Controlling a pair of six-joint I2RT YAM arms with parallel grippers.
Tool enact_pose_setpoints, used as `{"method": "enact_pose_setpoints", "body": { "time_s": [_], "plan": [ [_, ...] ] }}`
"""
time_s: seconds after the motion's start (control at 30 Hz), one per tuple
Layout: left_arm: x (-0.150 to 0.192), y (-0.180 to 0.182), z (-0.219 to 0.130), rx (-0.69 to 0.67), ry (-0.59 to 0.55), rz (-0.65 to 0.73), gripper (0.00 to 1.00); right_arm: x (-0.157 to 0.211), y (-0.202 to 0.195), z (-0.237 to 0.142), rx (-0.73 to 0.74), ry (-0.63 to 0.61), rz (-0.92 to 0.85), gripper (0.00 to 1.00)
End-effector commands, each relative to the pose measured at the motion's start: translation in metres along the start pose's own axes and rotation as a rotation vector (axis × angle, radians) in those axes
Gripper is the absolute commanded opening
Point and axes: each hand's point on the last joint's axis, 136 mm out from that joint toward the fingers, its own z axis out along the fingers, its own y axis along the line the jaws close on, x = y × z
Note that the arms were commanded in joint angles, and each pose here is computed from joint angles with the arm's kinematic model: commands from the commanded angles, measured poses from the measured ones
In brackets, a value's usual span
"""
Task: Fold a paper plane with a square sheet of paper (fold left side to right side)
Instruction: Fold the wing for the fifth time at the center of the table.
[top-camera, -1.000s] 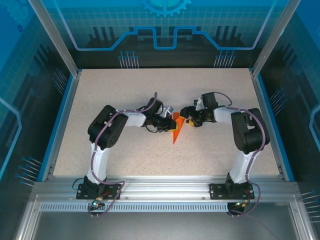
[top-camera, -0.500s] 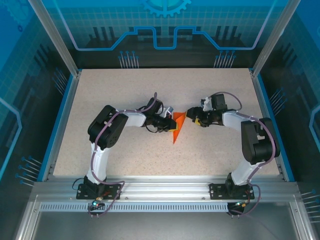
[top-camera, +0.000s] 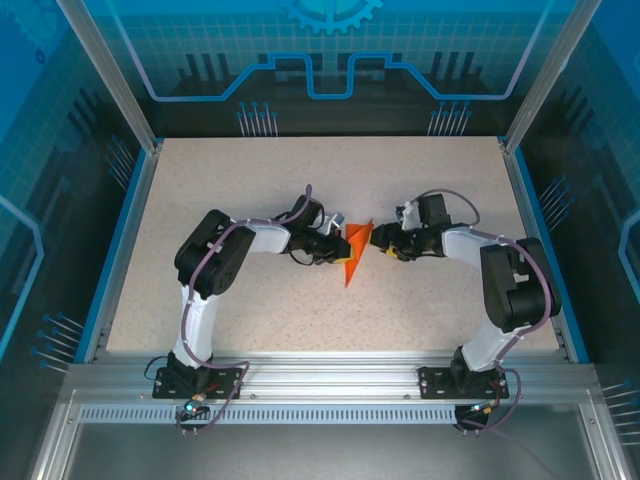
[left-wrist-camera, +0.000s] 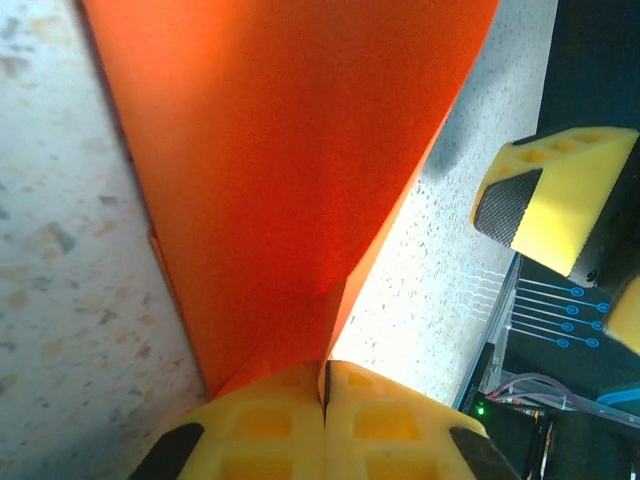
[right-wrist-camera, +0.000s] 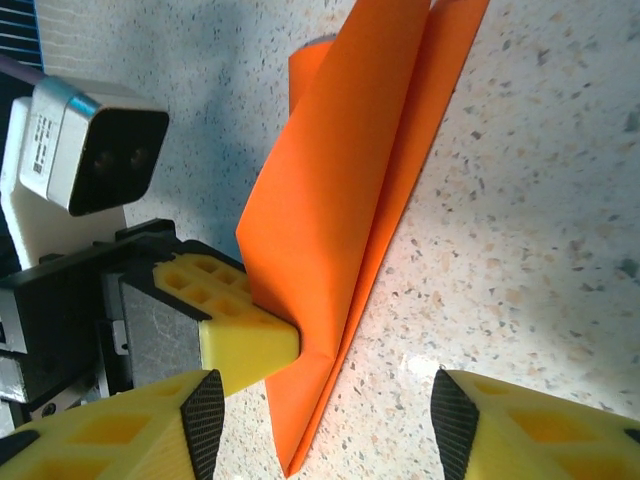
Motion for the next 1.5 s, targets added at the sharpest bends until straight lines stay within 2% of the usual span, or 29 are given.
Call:
{"method": "enact_pose_setpoints", "body": {
  "time_s": [0.0,0.2,0.43,0.67,1.47],
  "plan": [
    [-0.002,-0.001,-0.009,0.012,-0.012,0.002,0.01,0.005,0.005,0.009,-0.005,0.036,-0.017,0.6],
    [-0.005,0.002,-0.01,0.01,-0.016,0.001,0.01,-0.008,0.02,0.018,-0.014,0.033,-0.047,0.58],
    [-0.005,0.007,-0.009,0.004,-0.015,-0.007,0.01,-0.015,0.04,0.033,-0.053,0.057,-0.058,0.44],
    [-0.004,0.01,-0.008,-0.012,-0.011,-0.015,0.01,-0.017,0.048,0.05,-0.063,0.08,-0.057,0.43],
    [-0.002,0.018,-0.004,-0.031,0.009,-0.055,0.0,-0.025,0.018,0.072,0.04,0.097,-0.039,0.44]
  ]
}}
